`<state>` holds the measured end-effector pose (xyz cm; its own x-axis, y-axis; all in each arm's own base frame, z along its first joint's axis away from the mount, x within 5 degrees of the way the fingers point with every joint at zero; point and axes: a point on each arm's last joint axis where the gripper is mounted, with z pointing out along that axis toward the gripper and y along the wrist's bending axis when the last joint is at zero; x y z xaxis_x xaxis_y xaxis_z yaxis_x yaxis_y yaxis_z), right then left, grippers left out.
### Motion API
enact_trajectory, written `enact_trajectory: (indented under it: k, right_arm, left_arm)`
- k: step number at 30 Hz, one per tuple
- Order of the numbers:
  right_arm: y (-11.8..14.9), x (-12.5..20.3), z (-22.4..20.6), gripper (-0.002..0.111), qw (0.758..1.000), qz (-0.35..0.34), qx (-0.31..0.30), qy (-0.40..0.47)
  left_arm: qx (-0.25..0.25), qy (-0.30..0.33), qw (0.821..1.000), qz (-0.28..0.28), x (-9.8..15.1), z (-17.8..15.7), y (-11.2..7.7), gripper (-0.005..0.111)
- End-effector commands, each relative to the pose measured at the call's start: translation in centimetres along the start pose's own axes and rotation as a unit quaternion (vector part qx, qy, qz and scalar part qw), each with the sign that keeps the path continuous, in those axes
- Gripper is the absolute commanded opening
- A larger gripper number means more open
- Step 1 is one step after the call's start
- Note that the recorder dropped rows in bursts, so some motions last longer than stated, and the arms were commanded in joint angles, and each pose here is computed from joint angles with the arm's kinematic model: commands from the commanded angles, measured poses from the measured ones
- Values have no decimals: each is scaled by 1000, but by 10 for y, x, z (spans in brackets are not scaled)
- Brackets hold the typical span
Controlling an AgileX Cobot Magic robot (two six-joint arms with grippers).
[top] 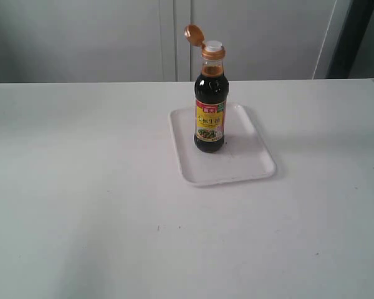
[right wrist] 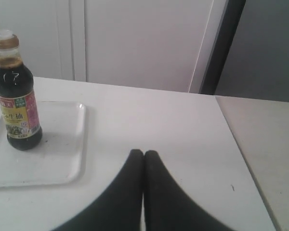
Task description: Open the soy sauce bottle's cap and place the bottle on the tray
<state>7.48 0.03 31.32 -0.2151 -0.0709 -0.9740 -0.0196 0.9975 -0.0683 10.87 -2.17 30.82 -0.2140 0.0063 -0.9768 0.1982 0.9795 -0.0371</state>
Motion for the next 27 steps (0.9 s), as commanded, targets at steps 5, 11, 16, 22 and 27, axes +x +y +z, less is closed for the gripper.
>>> enact_trajectory:
  k: [5, 11, 16, 22, 27]
  right_arm:
    - [1, 9, -13, 0, 998, 9, 4, -59]
    - [1, 14, -27, 0, 993, 21, 6, -115]
    - [2, 20, -29, 0, 991, 36, 5, -127]
    - [2, 21, -29, 0, 991, 43, 4, -124]
    - [2, 21, -29, 0, 991, 43, 4, -124]
  left_arm:
    - [1, -29, 1000, -10, 19, -17, 0, 0]
    - [3, -57, 998, -8, 29, -31, -1, 0]
    - [9, -67, 998, -6, 32, -43, -3, 0]
    - [16, -48, 999, -4, 37, -47, -4, 0]
    - [16, -48, 999, -4, 37, -47, -4, 0]
